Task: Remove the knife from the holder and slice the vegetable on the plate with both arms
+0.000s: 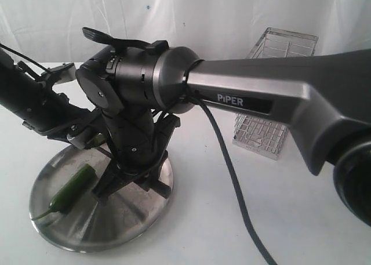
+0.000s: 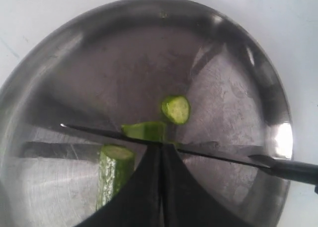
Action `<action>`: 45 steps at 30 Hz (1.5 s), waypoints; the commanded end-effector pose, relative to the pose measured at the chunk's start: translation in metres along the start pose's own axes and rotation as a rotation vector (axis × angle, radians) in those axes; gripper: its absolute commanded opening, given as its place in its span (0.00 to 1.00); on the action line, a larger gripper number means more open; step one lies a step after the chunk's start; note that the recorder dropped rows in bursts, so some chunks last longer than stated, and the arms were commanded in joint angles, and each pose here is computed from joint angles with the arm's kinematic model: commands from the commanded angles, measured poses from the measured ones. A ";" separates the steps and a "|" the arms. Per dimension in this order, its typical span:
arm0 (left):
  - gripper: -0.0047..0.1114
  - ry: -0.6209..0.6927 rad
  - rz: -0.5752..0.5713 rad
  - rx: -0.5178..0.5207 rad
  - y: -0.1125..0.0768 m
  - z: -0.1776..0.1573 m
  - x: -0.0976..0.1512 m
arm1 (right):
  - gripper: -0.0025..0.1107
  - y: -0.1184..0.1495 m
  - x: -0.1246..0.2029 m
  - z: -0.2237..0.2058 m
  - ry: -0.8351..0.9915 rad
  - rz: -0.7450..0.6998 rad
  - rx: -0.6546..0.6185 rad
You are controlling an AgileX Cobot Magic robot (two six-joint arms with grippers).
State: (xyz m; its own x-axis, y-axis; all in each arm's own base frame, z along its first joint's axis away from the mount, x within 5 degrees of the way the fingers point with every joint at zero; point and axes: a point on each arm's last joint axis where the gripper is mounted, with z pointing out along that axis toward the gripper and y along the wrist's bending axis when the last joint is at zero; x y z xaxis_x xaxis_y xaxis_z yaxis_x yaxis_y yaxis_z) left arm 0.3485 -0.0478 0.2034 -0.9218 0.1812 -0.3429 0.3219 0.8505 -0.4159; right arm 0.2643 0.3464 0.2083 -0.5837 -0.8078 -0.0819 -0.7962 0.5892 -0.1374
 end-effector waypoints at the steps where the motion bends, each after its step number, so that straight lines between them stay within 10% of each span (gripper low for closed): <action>1: 0.04 -0.006 -0.005 0.008 0.000 0.004 0.000 | 0.03 -0.002 0.000 -0.008 -0.023 0.003 0.002; 17: 0.04 -0.118 -0.011 0.002 -0.001 -0.001 -0.010 | 0.03 -0.002 0.000 -0.008 -0.023 -0.003 0.003; 26: 0.04 -0.319 -0.120 -0.013 0.014 -0.065 -0.010 | 0.03 -0.001 0.008 0.000 0.018 0.027 0.003; 45: 0.04 -0.529 0.090 -0.016 -0.051 -0.143 0.026 | 0.03 -0.017 -0.004 0.007 -0.161 0.197 -0.176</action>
State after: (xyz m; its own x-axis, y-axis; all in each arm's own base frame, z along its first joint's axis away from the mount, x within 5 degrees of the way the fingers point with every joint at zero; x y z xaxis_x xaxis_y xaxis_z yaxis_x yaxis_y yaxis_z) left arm 0.2927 -0.0122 0.3309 -0.6768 -0.0093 -0.7361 0.3798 0.8521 -0.3600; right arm 0.2692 0.3436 0.2000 -0.6532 -0.7350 -0.1820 -0.7449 0.6669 -0.0198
